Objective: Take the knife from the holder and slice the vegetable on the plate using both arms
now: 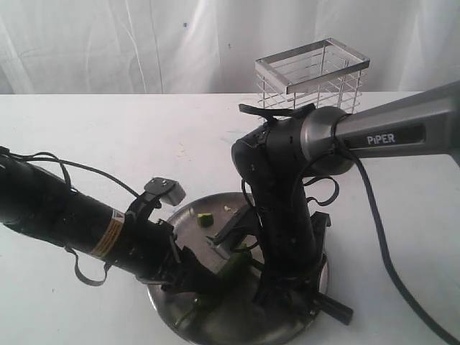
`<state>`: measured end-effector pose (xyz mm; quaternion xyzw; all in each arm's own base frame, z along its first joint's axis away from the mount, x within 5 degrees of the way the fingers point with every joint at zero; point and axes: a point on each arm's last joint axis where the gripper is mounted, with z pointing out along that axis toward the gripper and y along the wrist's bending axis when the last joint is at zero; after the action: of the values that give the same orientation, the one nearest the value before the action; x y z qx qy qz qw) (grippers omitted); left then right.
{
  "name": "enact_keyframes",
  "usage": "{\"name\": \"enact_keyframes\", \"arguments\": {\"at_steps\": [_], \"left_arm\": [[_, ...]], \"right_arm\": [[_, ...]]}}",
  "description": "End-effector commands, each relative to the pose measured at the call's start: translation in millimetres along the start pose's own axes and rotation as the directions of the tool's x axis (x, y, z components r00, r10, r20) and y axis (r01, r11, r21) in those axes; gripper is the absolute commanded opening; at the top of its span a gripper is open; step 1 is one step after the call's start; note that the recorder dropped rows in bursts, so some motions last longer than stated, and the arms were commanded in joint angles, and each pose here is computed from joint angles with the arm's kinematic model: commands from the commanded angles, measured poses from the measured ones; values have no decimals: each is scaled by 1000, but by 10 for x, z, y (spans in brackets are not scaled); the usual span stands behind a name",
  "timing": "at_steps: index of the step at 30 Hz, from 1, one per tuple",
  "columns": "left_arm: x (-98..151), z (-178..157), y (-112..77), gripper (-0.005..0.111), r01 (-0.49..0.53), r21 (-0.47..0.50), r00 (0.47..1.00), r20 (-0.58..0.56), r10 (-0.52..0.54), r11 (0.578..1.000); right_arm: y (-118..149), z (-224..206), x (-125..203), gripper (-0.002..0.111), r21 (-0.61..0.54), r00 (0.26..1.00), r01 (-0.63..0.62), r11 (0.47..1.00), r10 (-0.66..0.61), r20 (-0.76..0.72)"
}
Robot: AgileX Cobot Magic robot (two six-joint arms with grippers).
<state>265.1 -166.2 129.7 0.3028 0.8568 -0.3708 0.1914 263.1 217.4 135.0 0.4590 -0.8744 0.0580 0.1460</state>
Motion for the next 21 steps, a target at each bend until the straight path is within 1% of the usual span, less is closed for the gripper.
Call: {"name": "enact_keyframes", "arguments": {"at_steps": [1,5,9,12,16,18,21], "left_arm": [[12,17,-60,55,-34,2,999,-12,34,999],[31,123,-182,55,-76,1,996,-41,76,997],[51,212,-262,55,-113,-35,992,-66,110,993],[49,226,-234,55,-116,-89,991,-70,110,989],[39,215,-154,54,-87,-180,995,-63,77,980],[32,210,-126,51,-71,-213,997,-55,61,975],[21,207,-112,40,-46,-230,999,-38,38,972]], "right_arm": [[11,-21,21,0,4,1000,14,1000,-14,-2],[11,-21,21,0,4,1000,14,1000,-14,-2],[11,-21,21,0,4,1000,14,1000,-14,-2],[11,-21,21,0,4,1000,14,1000,-14,-2],[11,-21,21,0,4,1000,10,1000,-10,-2],[11,-21,21,0,4,1000,10,1000,-10,-2],[11,-21,21,0,4,1000,8,1000,-8,-2]]}}
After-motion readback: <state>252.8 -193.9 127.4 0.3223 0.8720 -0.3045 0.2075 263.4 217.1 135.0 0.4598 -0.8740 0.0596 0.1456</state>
